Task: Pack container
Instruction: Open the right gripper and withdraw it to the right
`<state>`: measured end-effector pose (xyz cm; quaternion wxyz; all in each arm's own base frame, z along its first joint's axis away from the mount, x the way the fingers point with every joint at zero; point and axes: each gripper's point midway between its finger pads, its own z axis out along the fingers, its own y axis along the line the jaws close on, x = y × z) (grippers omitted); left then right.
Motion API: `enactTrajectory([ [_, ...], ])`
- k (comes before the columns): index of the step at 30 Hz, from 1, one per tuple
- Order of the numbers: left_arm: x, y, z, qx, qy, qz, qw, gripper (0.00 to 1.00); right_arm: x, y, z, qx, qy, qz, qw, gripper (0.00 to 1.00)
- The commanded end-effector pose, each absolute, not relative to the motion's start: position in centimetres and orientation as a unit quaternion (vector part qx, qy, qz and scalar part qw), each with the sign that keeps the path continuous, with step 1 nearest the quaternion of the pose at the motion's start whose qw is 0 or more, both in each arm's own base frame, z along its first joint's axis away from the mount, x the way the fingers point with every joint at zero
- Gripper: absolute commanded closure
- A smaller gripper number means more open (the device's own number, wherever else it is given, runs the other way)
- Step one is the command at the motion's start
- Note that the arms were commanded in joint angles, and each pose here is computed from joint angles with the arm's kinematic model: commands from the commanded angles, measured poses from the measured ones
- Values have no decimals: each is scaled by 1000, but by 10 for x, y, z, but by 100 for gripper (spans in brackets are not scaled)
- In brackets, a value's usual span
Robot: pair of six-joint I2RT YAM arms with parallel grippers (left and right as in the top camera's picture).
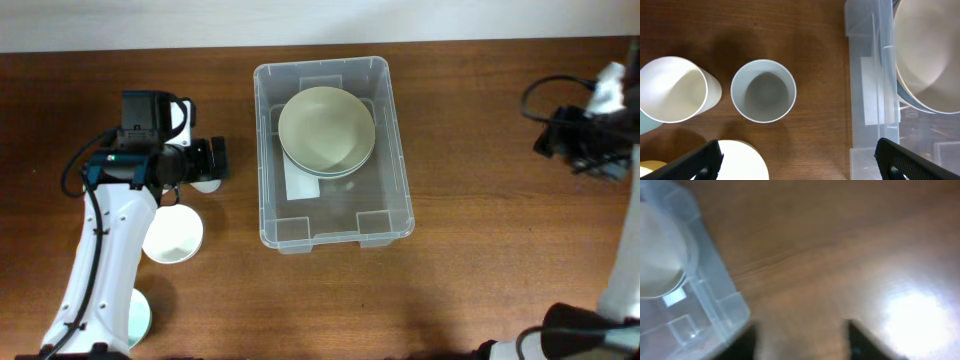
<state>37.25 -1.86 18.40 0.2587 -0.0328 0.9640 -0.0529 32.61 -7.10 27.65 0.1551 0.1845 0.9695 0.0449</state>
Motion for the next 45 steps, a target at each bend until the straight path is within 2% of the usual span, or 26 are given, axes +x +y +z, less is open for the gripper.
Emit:
enactTrajectory([
  [1, 378, -19, 199, -38, 958, -55, 278, 1, 350, -42, 245, 116, 982, 73, 130, 88],
  [6, 372, -19, 196, -39, 962, -54, 265, 1, 381, -12, 197, 71, 988, 80, 111, 96],
  [15, 371, -19, 195, -39, 963, -54, 263, 1, 417, 65, 123, -86, 985, 119, 88, 96],
  [25, 371, -19, 195, -39, 963, -54, 263, 1, 424, 125, 116, -161, 967, 165, 106, 96],
  [34, 371, -19, 195, -39, 963, -54, 262, 1, 426, 133, 119, -165, 962, 184, 114, 96],
  [38, 371, -19, 195, -39, 963, -54, 263, 1, 427, 117, 115, -156, 971, 145, 109, 96],
  [41, 371, -19, 195, -39, 963, -54, 263, 1, 438, 80, 121, -83, 986, 65, 128, 94],
  [45, 374, -19, 197, -39, 961, -54, 269, 1, 445, 27, 152, 21, 985, -12, 172, 89],
])
